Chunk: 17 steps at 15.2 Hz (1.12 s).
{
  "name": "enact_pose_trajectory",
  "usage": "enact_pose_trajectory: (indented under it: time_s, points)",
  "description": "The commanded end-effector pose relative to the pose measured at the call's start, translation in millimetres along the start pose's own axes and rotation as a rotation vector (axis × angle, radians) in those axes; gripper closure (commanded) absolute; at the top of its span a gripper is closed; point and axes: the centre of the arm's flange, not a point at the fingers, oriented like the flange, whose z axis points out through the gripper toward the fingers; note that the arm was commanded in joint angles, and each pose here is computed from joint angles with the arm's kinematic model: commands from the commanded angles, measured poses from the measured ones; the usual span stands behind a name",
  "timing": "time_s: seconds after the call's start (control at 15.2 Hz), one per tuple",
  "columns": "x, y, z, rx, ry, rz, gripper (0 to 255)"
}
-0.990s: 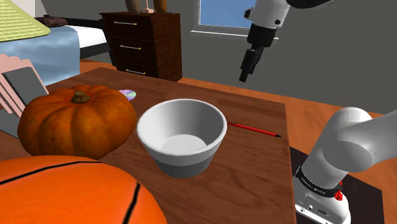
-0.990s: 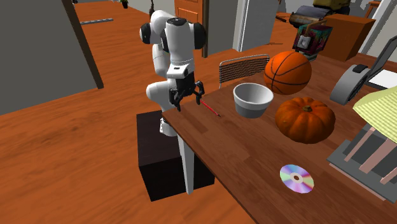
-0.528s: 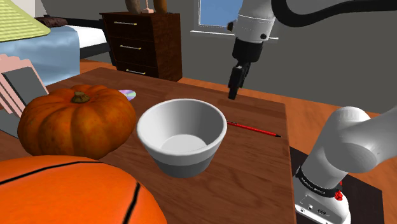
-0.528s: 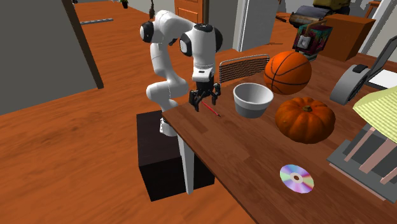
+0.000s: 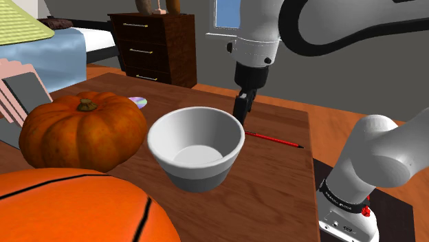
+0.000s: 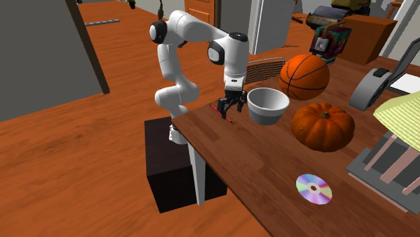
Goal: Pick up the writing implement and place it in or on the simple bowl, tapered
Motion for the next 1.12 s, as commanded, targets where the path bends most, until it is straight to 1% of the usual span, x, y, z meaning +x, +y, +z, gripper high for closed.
enact_pose_trajectory:
  time_s: [0.0, 0.26, 0.79, 0.86, 1.06]
  points:
    - [0.5, -2.7, 11.7, 0.001, -0.003, -0.004, 0]
    - [0.4, -2.7, 35.9, 0.001, -0.003, -0.004, 0]
    - [0.4, -2.7, 35.8, 0.001, -0.003, -0.004, 0]
    - [0.4, -2.7, 35.8, 0.001, -0.003, -0.004, 255]
    - [1.5, -2.9, 35.1, 0.001, -0.003, -0.004, 255]
